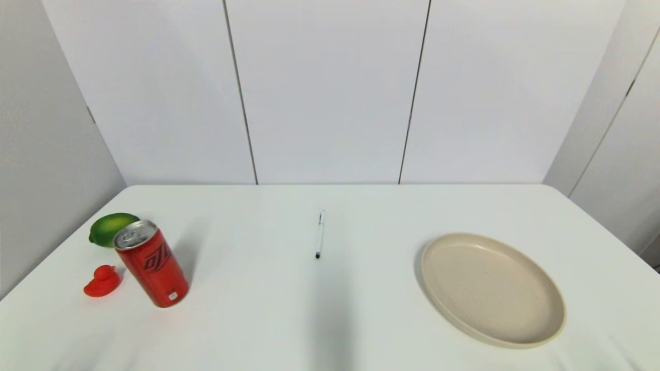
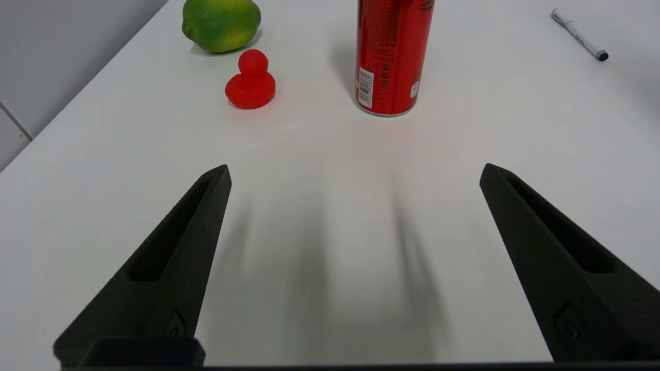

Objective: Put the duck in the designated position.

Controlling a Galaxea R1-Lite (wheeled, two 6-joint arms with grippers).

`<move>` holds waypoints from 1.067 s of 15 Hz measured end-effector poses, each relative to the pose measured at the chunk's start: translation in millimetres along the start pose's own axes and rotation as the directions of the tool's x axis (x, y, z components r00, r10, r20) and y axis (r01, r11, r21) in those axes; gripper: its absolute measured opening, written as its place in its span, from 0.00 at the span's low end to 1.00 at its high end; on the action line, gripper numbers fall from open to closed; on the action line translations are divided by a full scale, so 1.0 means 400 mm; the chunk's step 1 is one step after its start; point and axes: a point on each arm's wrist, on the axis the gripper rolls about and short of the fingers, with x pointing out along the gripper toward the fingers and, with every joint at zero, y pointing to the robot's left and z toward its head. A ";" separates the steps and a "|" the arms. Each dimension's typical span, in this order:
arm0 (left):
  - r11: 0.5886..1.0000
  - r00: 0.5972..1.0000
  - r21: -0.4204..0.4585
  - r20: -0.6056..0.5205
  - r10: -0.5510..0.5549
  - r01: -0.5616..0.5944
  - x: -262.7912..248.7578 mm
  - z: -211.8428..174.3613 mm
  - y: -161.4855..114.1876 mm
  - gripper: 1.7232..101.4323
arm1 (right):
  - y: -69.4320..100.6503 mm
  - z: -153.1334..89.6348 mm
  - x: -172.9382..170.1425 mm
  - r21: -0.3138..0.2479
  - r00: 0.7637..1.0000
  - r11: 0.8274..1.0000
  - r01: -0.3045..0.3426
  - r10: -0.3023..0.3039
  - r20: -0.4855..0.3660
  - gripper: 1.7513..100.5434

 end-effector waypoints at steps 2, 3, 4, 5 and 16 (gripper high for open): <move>1.000 1.000 0.000 0.000 0.000 0.000 0.000 0.000 0.000 0.96 | 0.000 0.000 0.000 0.000 1.000 1.000 0.000 0.000 0.000 0.96; 1.000 1.000 0.000 0.000 0.000 0.000 0.000 0.000 0.000 0.96 | 0.000 0.000 0.000 0.000 1.000 1.000 0.000 0.000 0.000 0.96; 1.000 1.000 0.000 0.000 0.000 0.000 0.000 0.000 0.000 0.96 | 0.000 0.000 0.000 0.000 1.000 1.000 0.000 0.000 0.000 0.96; 1.000 1.000 0.000 0.000 0.000 0.000 0.000 0.000 0.000 0.96 | 0.000 0.000 0.000 0.000 1.000 1.000 0.000 0.000 0.000 0.96; 1.000 1.000 0.000 0.000 0.000 0.000 0.000 0.000 0.000 0.96 | 0.000 0.000 0.000 0.000 1.000 1.000 0.000 0.000 0.000 0.96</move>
